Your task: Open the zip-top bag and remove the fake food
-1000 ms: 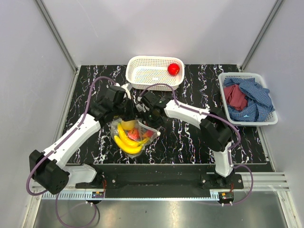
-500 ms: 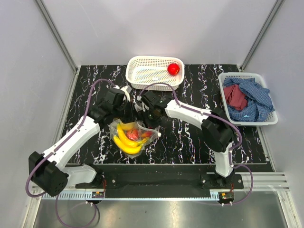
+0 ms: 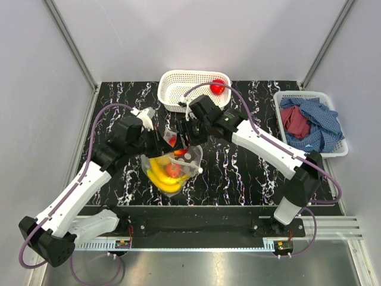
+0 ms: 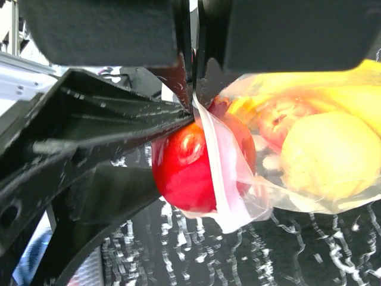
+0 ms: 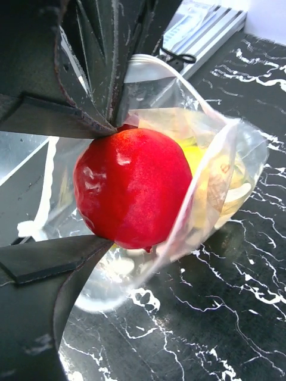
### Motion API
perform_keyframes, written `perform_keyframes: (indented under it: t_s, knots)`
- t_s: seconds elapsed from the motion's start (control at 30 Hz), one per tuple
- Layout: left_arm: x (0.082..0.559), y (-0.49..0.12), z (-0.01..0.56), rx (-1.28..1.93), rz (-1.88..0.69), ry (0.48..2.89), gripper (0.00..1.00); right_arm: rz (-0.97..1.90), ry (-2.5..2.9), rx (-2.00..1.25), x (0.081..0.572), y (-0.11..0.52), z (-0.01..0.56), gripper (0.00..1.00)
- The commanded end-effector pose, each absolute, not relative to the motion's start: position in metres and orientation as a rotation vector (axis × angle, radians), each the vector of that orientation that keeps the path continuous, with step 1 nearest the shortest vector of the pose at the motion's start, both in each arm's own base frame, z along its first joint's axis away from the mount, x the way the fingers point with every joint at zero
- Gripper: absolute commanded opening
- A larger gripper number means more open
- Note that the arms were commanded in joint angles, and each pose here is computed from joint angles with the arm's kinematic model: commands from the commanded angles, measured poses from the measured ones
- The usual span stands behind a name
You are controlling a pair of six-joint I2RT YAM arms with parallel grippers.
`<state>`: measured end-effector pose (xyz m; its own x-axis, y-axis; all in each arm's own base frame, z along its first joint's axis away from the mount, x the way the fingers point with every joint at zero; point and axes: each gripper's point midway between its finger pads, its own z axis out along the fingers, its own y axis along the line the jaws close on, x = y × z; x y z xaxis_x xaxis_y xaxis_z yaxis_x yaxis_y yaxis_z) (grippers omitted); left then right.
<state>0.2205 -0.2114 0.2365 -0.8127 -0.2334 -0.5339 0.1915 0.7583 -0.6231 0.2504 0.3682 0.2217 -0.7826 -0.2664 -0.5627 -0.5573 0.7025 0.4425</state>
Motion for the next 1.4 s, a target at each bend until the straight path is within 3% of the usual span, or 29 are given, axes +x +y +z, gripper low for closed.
perform_keyframes:
  t_s: [0.0, 0.2, 0.47, 0.83, 1.23, 1.37]
  knots:
    - [0.218, -0.203, 0.235, -0.034, -0.892, 2.329, 0.0, 0.961, 2.313, -0.566, 0.248, 0.368, 0.288, 0.04]
    - [0.212, -0.195, 0.233, -0.039, -0.863, 2.336, 0.0, 0.975, 2.244, -0.539, 0.255, 0.357, 0.321, 0.0]
    - [0.215, -0.197, 0.241, -0.017, -0.875, 2.315, 0.0, 1.111, 2.274, -0.595, 0.244, 0.374, 0.322, 0.0]
    - [0.214, -0.195, 0.228, -0.026, -0.857, 2.351, 0.0, 1.192, 2.161, -0.48, 0.276, 0.361, 0.376, 0.0]
    - [0.215, -0.197, 0.228, -0.006, -0.861, 2.354, 0.0, 1.058, 2.06, -0.335, 0.383, 0.332, 0.389, 0.0]
    - [0.217, -0.198, 0.229, 0.041, -0.853, 2.351, 0.0, 0.886, 2.059, -0.304, 0.44, 0.325, 0.359, 0.0]
